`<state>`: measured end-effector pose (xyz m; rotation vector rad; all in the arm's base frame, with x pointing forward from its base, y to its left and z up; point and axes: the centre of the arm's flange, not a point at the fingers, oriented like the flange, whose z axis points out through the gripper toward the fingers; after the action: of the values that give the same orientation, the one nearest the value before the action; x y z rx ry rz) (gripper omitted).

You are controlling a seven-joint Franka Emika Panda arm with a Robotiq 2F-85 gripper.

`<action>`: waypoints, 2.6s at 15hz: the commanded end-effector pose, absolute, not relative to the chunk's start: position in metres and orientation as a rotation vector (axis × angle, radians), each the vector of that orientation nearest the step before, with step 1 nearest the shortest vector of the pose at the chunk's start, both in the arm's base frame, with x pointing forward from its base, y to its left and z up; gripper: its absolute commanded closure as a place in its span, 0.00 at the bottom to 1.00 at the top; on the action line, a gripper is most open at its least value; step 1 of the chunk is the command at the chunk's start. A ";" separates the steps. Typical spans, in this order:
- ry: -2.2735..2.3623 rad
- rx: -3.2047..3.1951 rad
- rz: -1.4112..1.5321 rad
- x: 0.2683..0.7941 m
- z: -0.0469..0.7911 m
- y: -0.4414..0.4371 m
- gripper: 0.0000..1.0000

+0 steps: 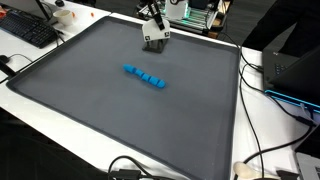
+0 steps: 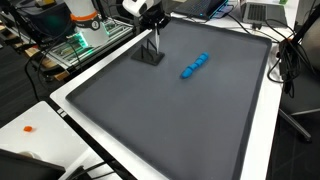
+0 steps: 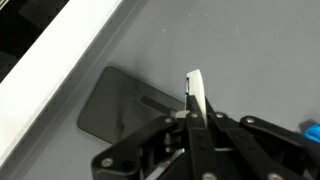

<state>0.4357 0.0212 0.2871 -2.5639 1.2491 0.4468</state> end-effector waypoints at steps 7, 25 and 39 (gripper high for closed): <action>1.444 -2.406 0.318 0.424 0.262 0.010 0.99; 1.607 -2.286 0.321 0.424 0.235 -0.002 0.99; 1.663 -2.253 0.352 0.421 0.225 -0.002 0.99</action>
<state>0.4279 -0.0029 0.2407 -2.2561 1.6311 0.3278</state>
